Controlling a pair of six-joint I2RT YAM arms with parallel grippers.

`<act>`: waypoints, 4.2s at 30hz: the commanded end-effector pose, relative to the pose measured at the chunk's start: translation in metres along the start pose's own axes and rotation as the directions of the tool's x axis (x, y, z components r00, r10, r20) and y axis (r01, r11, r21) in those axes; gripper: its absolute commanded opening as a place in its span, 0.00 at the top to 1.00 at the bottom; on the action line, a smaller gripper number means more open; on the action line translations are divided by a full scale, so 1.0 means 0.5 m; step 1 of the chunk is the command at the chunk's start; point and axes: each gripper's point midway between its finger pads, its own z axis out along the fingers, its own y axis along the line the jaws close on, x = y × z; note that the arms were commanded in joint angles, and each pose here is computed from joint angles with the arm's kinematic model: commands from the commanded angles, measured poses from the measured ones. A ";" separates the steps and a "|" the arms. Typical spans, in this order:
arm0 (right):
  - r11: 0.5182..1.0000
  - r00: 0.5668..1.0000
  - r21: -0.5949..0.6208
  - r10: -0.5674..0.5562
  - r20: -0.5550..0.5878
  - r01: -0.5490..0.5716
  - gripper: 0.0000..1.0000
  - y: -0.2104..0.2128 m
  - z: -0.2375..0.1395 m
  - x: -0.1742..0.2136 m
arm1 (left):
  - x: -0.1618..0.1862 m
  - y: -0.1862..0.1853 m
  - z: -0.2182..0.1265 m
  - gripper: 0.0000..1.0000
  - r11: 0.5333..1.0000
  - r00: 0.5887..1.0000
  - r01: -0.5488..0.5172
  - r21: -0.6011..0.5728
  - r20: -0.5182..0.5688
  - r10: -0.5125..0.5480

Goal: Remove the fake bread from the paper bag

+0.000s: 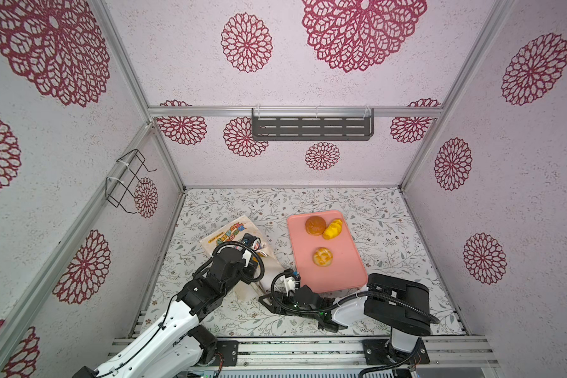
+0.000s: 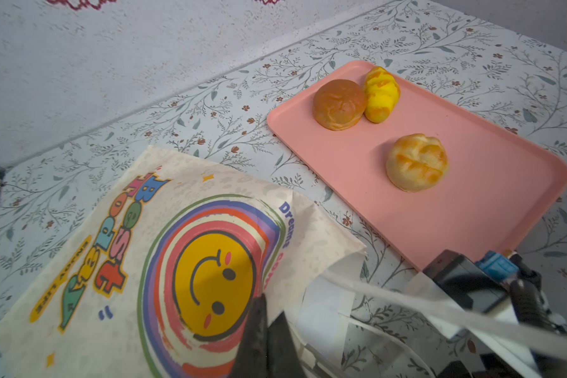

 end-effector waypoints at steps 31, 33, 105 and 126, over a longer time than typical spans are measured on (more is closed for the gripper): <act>0.935 0.942 -0.174 0.327 0.071 -0.311 0.58 0.023 -0.006 -0.057 | -0.012 -0.005 0.006 1.00 0.877 0.959 -0.282 -0.390 -0.081 0.272; 0.935 0.937 -0.146 0.338 0.089 -0.324 0.58 0.012 -0.016 -0.059 | -0.012 -0.008 0.009 1.00 0.882 0.962 -0.271 -0.386 -0.073 0.264; 0.936 0.969 0.314 -0.211 0.130 0.162 1.00 0.056 -0.403 -0.058 | -0.006 0.060 0.012 1.00 0.820 0.986 0.161 -0.549 0.126 -0.109; 0.907 0.918 0.361 -0.315 0.240 0.216 1.00 0.103 -0.466 -0.150 | -0.093 -0.001 0.075 1.00 0.859 0.985 0.171 -0.482 0.109 -0.135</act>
